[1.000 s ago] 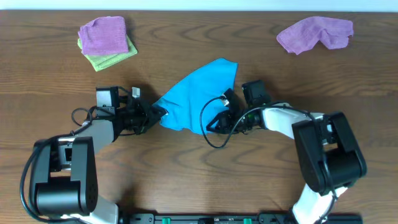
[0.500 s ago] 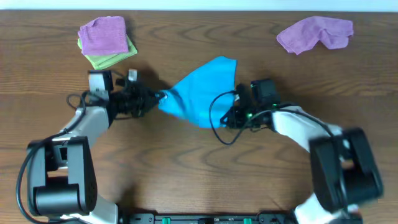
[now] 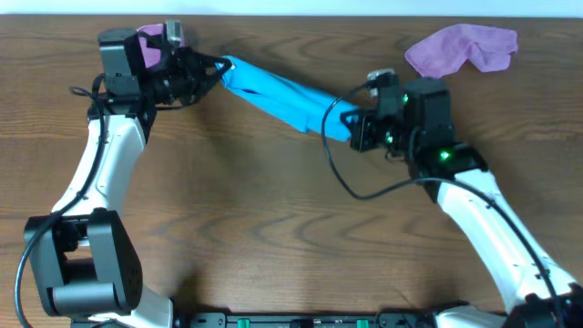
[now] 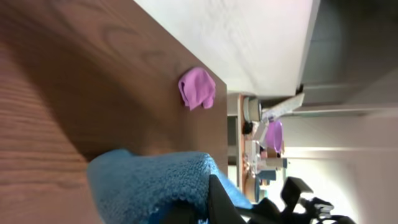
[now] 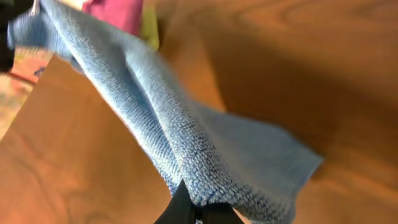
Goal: Fold the cloth
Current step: 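Lift the blue cloth with both grippers and stretch it apart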
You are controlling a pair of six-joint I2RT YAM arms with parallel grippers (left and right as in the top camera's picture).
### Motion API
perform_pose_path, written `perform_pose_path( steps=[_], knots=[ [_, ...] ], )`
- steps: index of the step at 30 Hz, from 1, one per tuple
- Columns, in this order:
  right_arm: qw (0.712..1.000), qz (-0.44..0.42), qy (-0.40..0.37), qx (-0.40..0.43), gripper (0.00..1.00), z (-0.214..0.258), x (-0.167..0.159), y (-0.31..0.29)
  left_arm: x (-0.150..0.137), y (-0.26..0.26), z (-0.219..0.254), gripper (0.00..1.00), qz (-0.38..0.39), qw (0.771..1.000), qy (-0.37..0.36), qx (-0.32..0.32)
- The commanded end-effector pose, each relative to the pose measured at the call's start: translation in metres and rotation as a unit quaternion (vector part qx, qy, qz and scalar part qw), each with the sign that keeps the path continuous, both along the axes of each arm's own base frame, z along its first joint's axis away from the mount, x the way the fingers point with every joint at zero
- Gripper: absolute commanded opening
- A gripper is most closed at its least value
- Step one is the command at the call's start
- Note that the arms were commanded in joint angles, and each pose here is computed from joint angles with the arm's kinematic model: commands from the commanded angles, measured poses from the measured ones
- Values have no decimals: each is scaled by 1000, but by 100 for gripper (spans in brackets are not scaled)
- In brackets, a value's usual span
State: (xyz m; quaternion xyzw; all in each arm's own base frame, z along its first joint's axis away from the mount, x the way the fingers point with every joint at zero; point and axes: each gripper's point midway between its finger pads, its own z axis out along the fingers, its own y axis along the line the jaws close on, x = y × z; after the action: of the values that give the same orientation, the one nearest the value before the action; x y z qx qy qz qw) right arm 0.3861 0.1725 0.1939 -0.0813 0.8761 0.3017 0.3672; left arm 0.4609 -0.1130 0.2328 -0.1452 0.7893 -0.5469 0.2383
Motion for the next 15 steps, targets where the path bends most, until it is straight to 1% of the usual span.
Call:
perform_pose_path(
  steps=[1, 7, 9, 12, 15],
  knots=[
    [999, -25, -25, -8, 1, 19, 21, -13, 8, 7, 7, 6, 23, 1000, -8, 10],
    [998, -25, -52, -15, 1, 44, 30, -19, 8, 8, 10, 6, 21, 1000, -10, 5],
    [998, -28, -60, -17, 1, 47, 33, -22, 11, 8, 15, 6, 23, 999, -21, 6],
    [996, -44, -71, -26, 1, 48, 40, -27, 18, 13, 19, 6, 41, 999, -33, 13],
    [993, -55, -94, -36, 1, 48, 55, -32, 26, 16, 21, 6, 61, 997, -49, 24]
  ],
)
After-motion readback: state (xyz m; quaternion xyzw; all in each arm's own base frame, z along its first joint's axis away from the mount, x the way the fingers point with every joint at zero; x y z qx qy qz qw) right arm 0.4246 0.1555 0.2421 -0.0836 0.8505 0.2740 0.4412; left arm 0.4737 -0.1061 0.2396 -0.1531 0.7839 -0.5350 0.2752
